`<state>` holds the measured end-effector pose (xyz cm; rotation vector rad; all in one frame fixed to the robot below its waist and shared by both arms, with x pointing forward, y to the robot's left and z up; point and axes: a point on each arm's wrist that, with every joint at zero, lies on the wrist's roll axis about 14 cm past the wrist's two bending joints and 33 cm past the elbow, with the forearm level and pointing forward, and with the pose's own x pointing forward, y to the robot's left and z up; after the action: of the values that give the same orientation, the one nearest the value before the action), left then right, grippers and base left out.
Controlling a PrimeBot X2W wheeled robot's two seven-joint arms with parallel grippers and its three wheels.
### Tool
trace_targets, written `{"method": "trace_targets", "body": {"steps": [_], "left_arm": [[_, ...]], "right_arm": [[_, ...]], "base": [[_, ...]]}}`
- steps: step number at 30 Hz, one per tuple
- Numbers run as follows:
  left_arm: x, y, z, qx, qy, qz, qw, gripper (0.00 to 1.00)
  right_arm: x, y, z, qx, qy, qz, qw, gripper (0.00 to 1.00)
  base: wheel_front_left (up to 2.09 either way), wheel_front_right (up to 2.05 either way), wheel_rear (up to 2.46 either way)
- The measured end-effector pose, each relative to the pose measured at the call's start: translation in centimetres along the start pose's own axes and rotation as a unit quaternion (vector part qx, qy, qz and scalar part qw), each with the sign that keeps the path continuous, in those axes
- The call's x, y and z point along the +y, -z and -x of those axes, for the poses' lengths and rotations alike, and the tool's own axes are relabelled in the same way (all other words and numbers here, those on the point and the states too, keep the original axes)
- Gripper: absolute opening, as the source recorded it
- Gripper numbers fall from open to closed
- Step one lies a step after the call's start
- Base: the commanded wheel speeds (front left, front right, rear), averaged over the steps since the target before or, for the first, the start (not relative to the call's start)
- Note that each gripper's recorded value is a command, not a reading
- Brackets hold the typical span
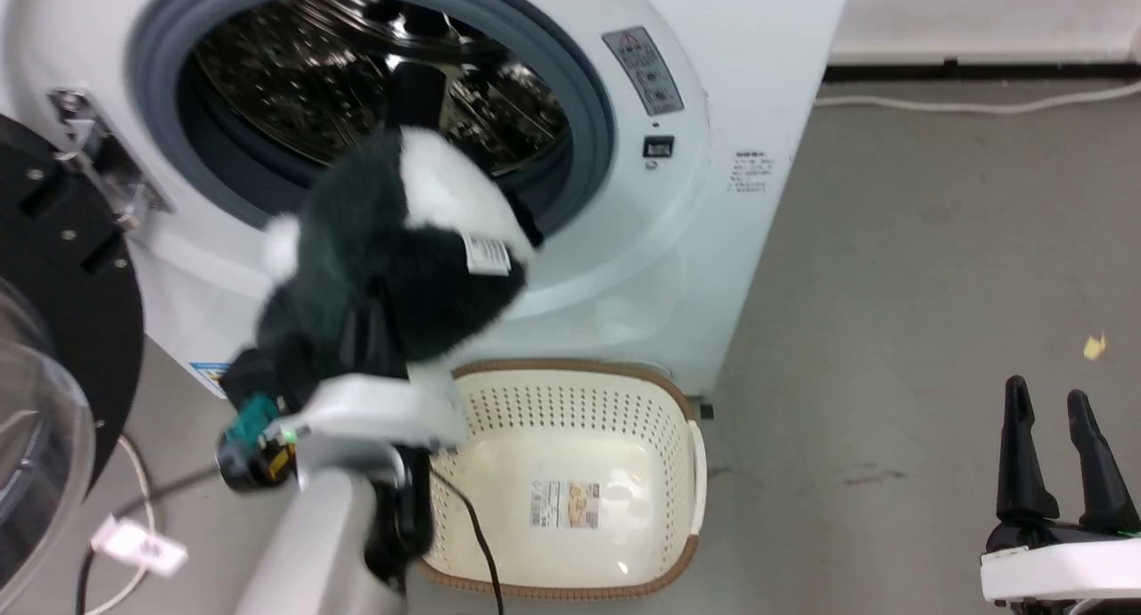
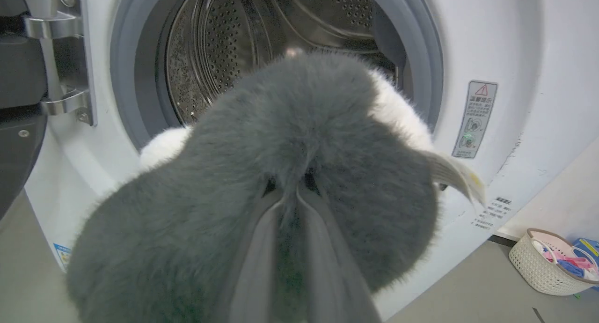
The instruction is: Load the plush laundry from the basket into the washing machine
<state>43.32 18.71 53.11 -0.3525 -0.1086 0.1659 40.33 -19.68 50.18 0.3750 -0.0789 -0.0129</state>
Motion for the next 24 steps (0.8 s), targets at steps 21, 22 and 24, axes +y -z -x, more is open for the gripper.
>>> {"method": "trace_targets", "body": {"steps": [21,22,24], "left_arm": [[0.3,1.4,-17.8,0.018,0.033,-0.168,0.985,0.00],[0.3,1.6,-18.4,0.024,0.033,-0.178,0.983,0.00],[0.5,1.9,-19.9,0.029,0.033,-0.197,0.979,0.00]], "right_arm": [[-4.4,4.1,-3.6,0.044,0.052,0.023,0.997,1.00],[-4.6,4.4,-3.8,0.046,0.054,0.024,0.997,1.00],[-4.9,4.8,-4.2,0.049,0.056,0.026,0.997,1.00]], "base": [[0.00,0.00,0.00],[0.00,0.00,0.00],[0.00,0.00,0.00]]}}
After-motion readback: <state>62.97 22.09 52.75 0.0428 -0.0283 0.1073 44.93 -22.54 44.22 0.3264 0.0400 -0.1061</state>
